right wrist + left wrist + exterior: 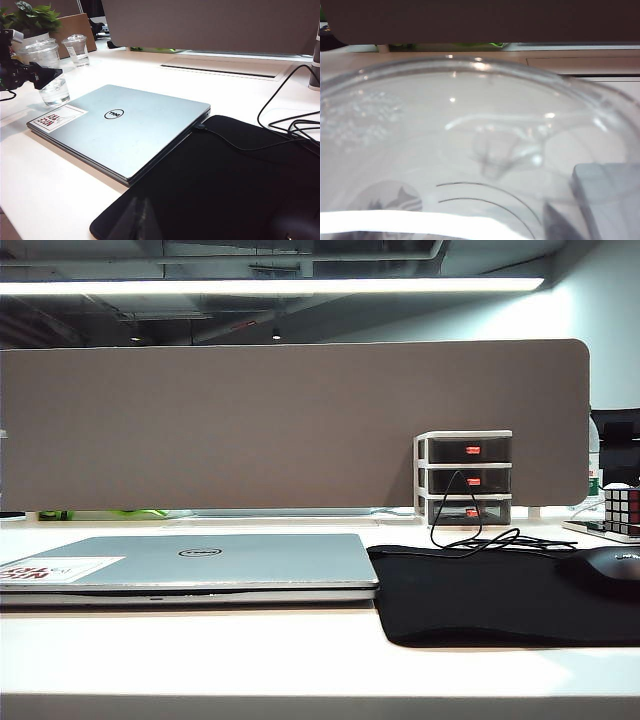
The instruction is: Pick up the coffee cup and place it on the left side of the laptop.
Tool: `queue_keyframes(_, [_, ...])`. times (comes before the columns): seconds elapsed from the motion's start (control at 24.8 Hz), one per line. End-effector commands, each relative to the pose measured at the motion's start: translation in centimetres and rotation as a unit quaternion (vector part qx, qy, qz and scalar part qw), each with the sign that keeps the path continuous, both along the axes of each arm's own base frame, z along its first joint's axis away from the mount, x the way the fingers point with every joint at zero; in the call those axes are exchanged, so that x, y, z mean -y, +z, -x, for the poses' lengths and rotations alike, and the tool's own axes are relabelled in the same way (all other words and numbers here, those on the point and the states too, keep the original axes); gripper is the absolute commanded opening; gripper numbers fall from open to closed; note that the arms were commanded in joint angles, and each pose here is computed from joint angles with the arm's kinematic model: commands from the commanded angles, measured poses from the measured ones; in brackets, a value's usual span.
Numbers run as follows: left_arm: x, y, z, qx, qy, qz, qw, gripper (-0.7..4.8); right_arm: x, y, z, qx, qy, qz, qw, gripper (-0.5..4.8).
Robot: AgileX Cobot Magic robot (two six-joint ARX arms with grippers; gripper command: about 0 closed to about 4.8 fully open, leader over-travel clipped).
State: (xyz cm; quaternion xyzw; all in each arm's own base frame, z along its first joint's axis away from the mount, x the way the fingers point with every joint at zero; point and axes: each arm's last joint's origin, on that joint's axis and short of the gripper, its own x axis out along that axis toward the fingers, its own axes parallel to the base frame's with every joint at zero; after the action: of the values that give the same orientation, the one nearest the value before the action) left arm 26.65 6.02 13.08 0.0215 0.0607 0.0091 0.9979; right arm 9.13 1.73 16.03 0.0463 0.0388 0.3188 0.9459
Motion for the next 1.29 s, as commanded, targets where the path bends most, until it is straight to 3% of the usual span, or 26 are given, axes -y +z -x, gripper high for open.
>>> queue_keyframes(0.04, [-0.2,0.5,0.0,0.017,0.003,-0.007,1.000,4.16,0.0,0.0,0.0,0.005,0.001,0.000,1.000,-0.01])
queue_keyframes(0.12, [-0.3,0.5,0.0,0.018,0.002,-0.003,1.000,4.76,0.0,0.0,0.0,0.005,0.001,0.000,1.000,-0.01])
queue_keyframes(0.16, [-0.4,0.5,0.0,0.018,0.002,-0.004,1.000,4.79,0.0,0.0,0.0,0.005,0.001,0.000,1.000,-0.01])
queue_keyframes(0.68, [0.0,-0.2,1.1,0.009,-0.026,0.004,1.000,4.79,0.0,0.0,0.0,0.005,0.001,0.000,1.000,-0.01])
queue_keyframes(1.29, [1.1,-0.1,6.3,0.029,0.027,0.040,0.998,4.79,0.0,0.0,0.0,0.005,0.001,0.000,1.000,-0.01])
